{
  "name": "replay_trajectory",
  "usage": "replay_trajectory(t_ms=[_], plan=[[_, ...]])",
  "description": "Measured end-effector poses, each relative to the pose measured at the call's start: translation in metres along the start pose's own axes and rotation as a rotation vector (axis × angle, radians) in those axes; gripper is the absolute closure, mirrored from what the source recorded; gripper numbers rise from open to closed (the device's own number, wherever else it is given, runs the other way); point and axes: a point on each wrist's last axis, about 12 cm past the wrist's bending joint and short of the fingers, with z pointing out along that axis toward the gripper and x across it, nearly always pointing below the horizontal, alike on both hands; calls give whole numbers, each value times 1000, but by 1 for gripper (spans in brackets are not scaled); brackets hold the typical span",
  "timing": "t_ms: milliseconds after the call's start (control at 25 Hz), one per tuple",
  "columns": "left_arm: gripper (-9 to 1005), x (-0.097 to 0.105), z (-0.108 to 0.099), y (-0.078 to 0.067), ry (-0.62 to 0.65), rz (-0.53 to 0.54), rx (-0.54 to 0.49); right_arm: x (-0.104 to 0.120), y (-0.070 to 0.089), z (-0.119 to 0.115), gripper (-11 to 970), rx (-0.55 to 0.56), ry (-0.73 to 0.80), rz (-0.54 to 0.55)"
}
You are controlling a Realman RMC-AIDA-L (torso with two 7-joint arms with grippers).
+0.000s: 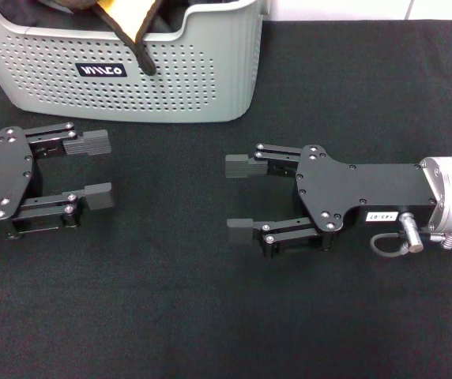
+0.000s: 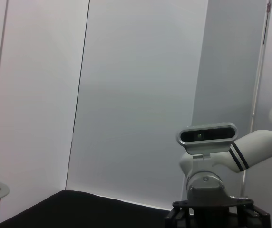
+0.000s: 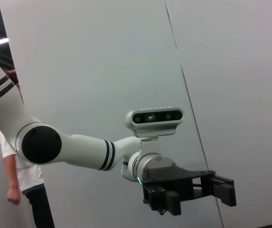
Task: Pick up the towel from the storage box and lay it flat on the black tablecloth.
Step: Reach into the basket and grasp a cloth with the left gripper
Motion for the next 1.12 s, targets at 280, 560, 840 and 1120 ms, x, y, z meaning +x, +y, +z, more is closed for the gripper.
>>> replay_trajectory(t_ms=[280,560,840,1120], plan=[[314,-1,1,1,-1,2,2,0,0,0,129,4,2,0],[315,-2,2,3,-11,7,-5,2,-1,-1,130,9,4,-4],[315,-14,4,10,-107,22,-72,5,-1,-3,129,33,8,-8],[316,-68,35,20,-156,213,-154,10,-2,-6,129,69,20,-3]])
